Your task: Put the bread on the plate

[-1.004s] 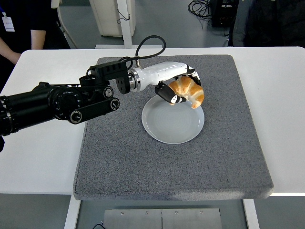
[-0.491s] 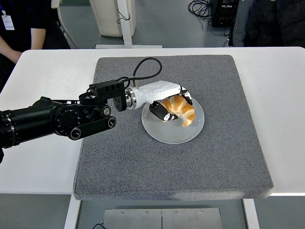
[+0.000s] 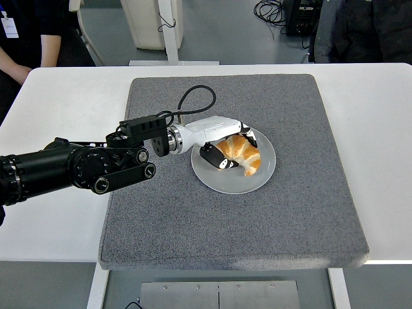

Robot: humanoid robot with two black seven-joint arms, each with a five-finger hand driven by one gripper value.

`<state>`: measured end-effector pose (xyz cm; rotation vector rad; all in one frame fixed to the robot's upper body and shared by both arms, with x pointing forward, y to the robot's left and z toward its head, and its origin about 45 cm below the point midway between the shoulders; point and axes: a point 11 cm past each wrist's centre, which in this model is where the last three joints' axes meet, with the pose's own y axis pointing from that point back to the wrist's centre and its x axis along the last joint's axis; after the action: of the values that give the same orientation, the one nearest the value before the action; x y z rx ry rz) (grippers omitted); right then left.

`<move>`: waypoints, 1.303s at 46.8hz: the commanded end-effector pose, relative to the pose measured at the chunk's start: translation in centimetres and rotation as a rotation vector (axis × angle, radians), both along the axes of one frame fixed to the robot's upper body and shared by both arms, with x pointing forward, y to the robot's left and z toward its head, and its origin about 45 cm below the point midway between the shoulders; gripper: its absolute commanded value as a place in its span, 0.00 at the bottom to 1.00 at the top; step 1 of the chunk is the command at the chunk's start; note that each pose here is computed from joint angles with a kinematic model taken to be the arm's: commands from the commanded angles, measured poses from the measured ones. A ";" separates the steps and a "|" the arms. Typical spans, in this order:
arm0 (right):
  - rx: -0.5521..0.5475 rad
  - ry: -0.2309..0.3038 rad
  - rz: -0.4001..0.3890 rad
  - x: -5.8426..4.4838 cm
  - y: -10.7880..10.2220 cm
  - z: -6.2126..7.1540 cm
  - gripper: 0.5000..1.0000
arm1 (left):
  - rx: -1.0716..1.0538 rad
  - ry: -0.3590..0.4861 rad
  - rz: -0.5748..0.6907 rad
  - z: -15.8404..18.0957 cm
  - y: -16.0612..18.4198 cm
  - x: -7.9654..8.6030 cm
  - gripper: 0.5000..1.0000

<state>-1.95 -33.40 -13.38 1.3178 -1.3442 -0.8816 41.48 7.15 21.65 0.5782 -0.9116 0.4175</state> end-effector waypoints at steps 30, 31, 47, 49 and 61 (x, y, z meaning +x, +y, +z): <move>0.001 0.000 -0.001 0.0 0.0 0.0 1.00 | -0.054 0.061 0.071 -0.4 0.8 0.5 0.62; 0.001 0.000 -0.001 0.0 0.0 0.0 1.00 | -0.054 0.062 0.072 -0.4 0.8 0.5 0.63; 0.001 0.000 -0.001 0.0 0.0 0.0 1.00 | -0.054 0.081 0.077 -1.2 1.1 0.1 0.75; 0.001 0.000 -0.001 0.0 0.0 0.0 1.00 | -0.056 0.083 0.079 -1.2 1.1 0.1 0.79; 0.001 0.000 -0.001 0.0 0.0 0.0 1.00 | -0.178 0.140 0.171 0.7 1.7 1.5 0.92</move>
<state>-1.94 -33.35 -13.38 1.3185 -1.3448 -0.8833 42.36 8.73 21.32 0.5445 -0.7281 0.5562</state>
